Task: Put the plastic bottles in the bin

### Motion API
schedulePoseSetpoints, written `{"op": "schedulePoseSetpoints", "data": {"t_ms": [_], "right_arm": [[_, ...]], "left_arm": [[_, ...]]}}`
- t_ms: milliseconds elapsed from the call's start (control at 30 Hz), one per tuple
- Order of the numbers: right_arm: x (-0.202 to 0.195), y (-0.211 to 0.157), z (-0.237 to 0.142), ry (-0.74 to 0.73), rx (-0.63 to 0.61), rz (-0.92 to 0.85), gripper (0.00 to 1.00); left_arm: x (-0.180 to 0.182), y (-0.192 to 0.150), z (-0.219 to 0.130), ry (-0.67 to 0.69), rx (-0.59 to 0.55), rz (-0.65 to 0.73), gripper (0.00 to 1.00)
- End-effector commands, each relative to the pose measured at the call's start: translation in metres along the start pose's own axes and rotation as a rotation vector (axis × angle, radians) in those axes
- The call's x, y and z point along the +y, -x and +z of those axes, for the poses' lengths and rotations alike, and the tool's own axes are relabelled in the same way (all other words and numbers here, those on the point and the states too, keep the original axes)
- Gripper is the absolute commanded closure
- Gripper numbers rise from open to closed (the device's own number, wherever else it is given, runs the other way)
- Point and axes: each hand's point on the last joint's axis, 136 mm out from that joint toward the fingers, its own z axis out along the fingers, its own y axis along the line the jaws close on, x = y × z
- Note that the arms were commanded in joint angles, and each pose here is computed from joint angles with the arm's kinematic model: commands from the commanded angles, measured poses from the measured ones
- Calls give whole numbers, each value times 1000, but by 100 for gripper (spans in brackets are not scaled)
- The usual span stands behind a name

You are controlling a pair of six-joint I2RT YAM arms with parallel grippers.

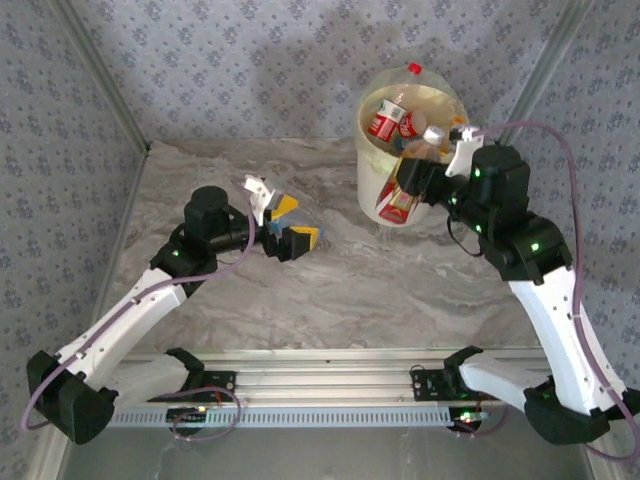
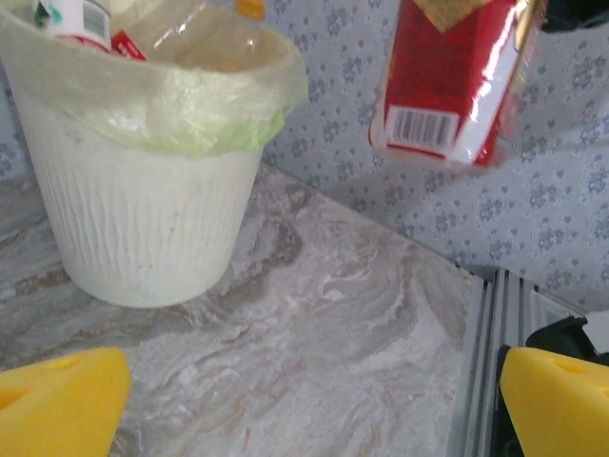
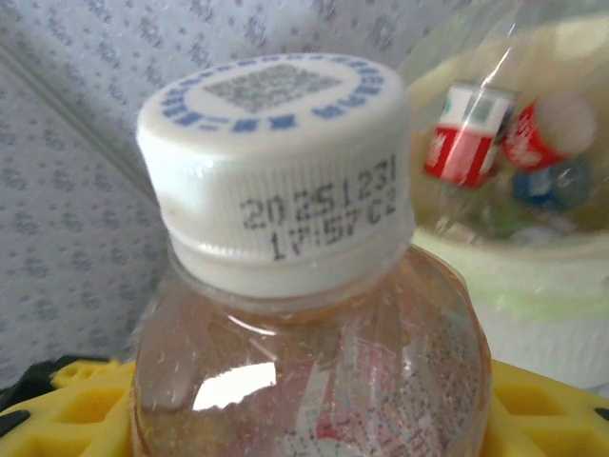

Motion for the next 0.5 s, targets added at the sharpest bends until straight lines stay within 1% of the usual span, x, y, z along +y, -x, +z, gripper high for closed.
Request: {"op": "schedulePoseSetpoints", "data": {"t_ms": [0,133,233,333,467], "right_arm": [[-15,34,0,-129,-76,-117,43],[-19,71,12,-190,-148,-175,43],[-27,90,26,-229,-174,-193,43],[-37,103,45,-248,-187,-186,43],[-56,111,74,-262,-172,-153,43]], "left_arm": [[-8,22,-3,-34,-73,29,0],[-10,20,-2,-49,-65,26,0],[-7,19,-2,-37,-56,33,0],[-4,17,0,-26,-50,33,0],[-4,16,1,-26,-45,26,0]]}}
